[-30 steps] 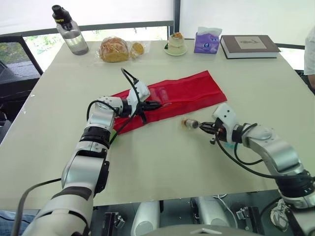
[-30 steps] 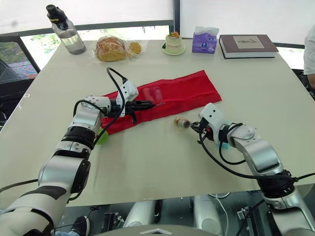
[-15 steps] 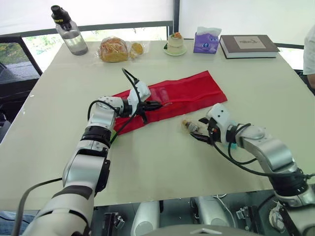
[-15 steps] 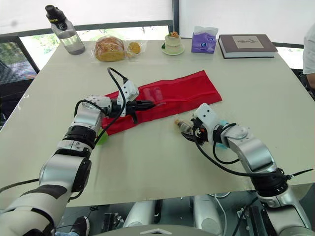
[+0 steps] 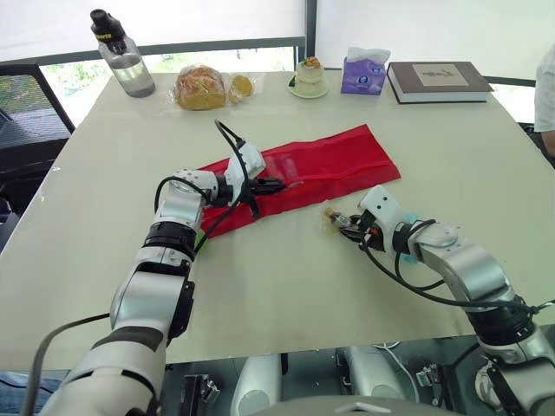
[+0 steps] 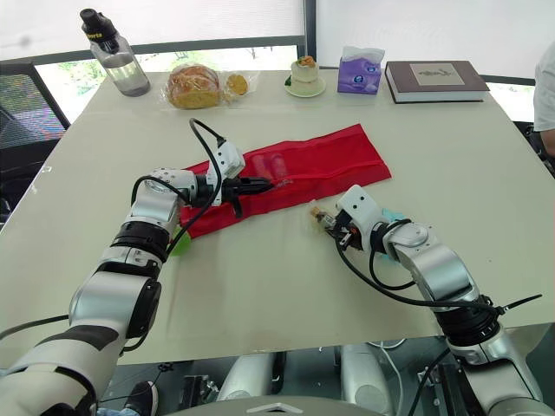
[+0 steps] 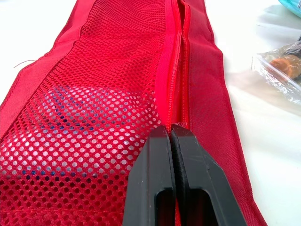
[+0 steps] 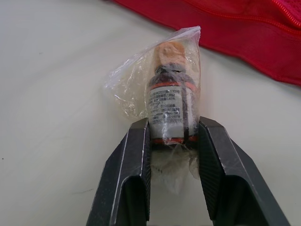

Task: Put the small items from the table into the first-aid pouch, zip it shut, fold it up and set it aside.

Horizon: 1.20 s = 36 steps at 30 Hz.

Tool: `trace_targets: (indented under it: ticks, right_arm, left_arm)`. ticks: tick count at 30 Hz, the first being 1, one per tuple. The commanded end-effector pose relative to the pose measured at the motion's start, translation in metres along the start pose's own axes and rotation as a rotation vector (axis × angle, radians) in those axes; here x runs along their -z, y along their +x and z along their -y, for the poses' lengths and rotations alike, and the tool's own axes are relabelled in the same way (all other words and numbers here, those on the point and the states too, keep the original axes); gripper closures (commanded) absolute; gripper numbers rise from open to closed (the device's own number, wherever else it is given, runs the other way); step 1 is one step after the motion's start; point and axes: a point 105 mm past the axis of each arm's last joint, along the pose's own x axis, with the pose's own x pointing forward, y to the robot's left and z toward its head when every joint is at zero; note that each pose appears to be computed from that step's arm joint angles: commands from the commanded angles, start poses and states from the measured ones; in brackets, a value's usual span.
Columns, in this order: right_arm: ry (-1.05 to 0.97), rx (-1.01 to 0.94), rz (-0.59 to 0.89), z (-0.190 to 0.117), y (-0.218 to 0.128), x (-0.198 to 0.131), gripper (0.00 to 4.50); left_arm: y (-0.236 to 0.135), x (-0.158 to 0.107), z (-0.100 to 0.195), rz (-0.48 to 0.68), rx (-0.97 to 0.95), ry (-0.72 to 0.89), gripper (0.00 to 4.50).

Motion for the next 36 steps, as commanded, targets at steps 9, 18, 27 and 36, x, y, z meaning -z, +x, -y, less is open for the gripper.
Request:
trace_targets:
  ticks: [9,18,27,36]
  right_arm:
    - [0.022,0.107,0.022,0.022,0.011,-0.034,3.67]
    - [0.021,0.078,-0.027,0.022,0.023,-0.039,3.67]
    - [0.066,0.153,-0.027,0.035,0.022,-0.039,3.67]
    - [0.127,0.178,0.025,0.034,0.015,-0.048,3.67]
  left_arm:
    - [0.002,-0.021,-0.001,0.064,0.01,0.037,4.5]
    - [0.012,-0.032,0.008,0.101,0.046,0.052,4.5]
    - [0.021,-0.031,0.036,0.109,0.166,0.062,4.5]
    - [0.031,-0.031,0.051,0.11,0.228,0.069,4.5]
